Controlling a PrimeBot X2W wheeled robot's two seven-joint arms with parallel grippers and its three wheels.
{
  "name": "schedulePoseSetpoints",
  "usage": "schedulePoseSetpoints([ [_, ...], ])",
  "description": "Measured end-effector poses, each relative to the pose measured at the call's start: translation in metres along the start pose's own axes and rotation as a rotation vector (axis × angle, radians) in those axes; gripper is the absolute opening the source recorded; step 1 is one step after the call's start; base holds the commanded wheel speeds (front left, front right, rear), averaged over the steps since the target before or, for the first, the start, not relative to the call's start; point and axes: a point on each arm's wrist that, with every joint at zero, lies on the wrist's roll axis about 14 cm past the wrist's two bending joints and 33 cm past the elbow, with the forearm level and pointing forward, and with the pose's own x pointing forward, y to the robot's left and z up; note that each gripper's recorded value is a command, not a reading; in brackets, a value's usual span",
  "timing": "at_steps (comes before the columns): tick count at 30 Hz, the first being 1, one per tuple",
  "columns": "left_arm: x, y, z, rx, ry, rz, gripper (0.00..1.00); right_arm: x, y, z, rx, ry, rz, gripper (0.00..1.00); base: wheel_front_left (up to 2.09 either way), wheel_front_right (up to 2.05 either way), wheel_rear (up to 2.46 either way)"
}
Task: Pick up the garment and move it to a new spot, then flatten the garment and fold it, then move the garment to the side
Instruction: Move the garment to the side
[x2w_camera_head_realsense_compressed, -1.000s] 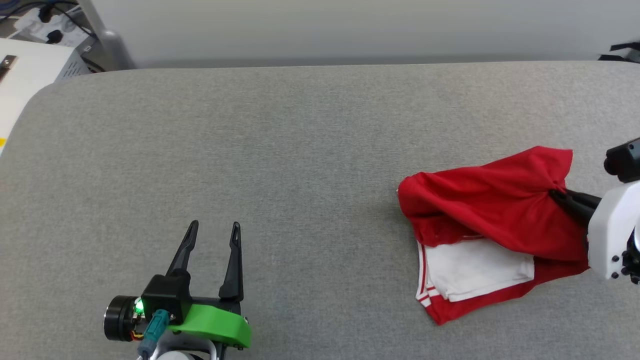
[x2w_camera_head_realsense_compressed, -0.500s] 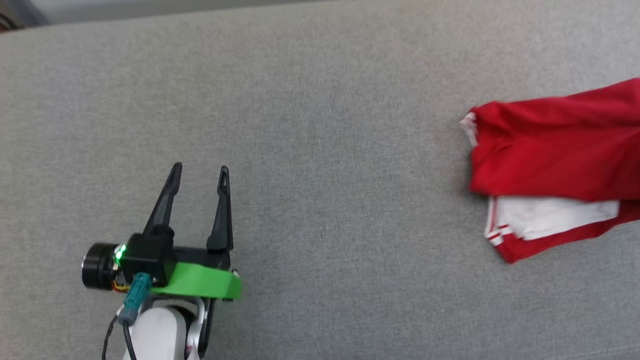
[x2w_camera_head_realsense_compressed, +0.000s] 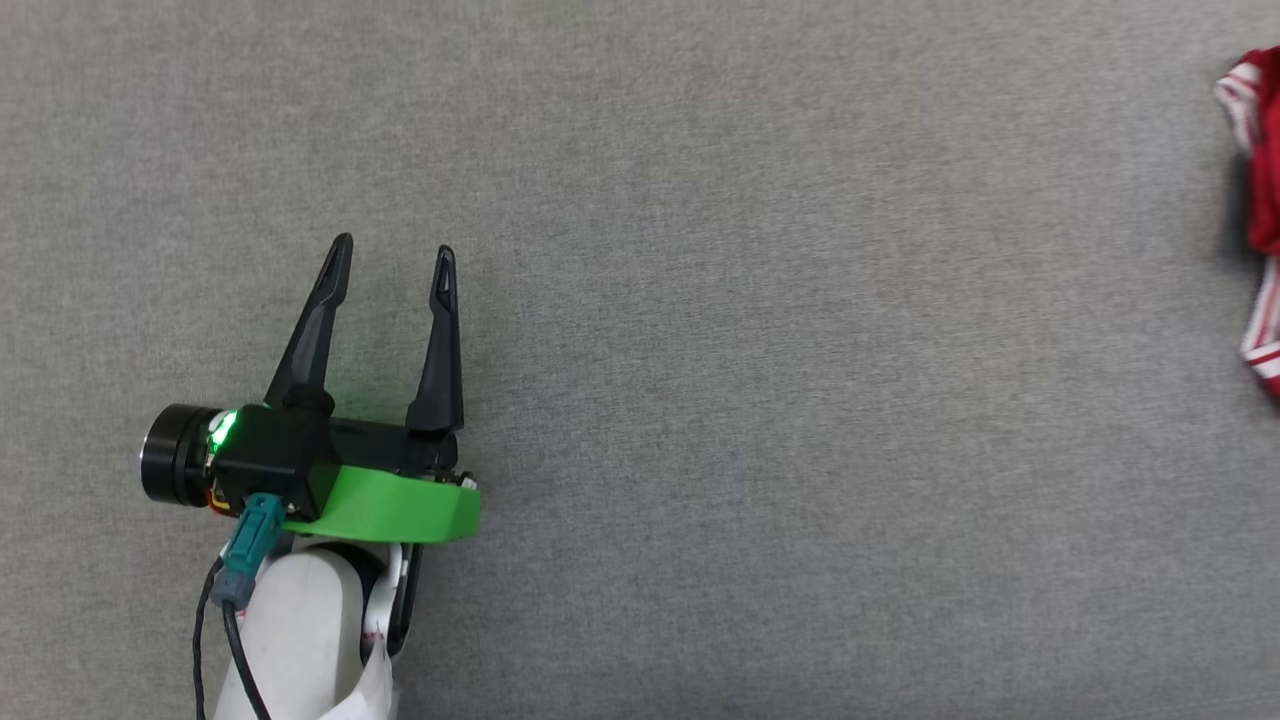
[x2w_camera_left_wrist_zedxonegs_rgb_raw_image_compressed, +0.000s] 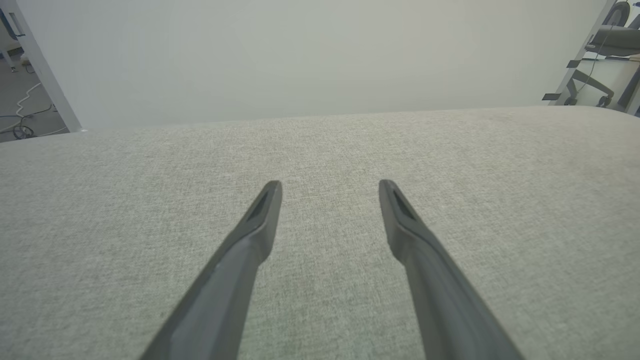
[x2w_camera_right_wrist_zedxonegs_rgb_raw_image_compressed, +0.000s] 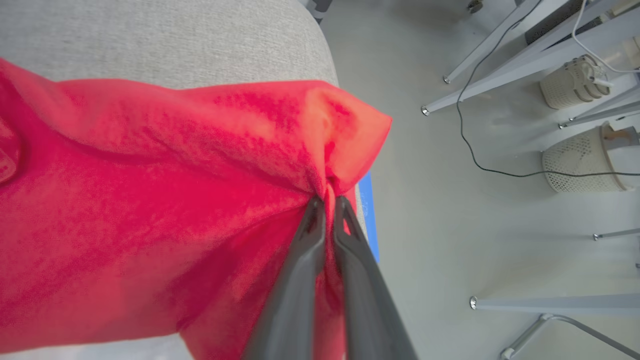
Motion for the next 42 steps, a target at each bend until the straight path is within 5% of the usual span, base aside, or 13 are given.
schedulePoseSetpoints([
  [7, -0.003, 0.016, -0.013, 0.014, 0.032, 0.039, 1.0, 0.032, -0.005, -0.002, 0.003, 0.005, -0.068, 0.0, 0.0, 0.0, 0.0],
  [8, -0.004, 0.018, -0.014, 0.016, 0.035, 0.044, 1.0, 0.036, 0.0, -0.005, 0.011, 0.009, -0.061, 0.38, 0.0, 0.0, 0.0],
  [9, -0.005, 0.02, -0.013, 0.019, 0.036, 0.049, 1.0, 0.039, 0.006, -0.008, 0.023, 0.013, -0.053, 1.0, 0.0, 0.0, 0.0],
  [17, -0.012, 0.02, 0.004, 0.026, 0.01, 0.056, 1.0, 0.026, -0.006, 0.01, 0.032, -0.123, -0.095, 1.0, 0.0, 0.0, 0.0],
  [26, -0.051, 0.023, 0.032, 0.038, -0.009, 0.11, 1.0, -0.047, -0.018, 0.086, 0.097, -0.609, -0.112, 1.0, 0.0, 0.0, 0.0],
  [42, -0.101, 0.024, 0.083, 0.048, -0.112, 0.161, 1.0, -0.188, 0.112, 0.127, 0.296, -1.047, 0.169, 1.0, 0.0, 0.0, 0.0],
])
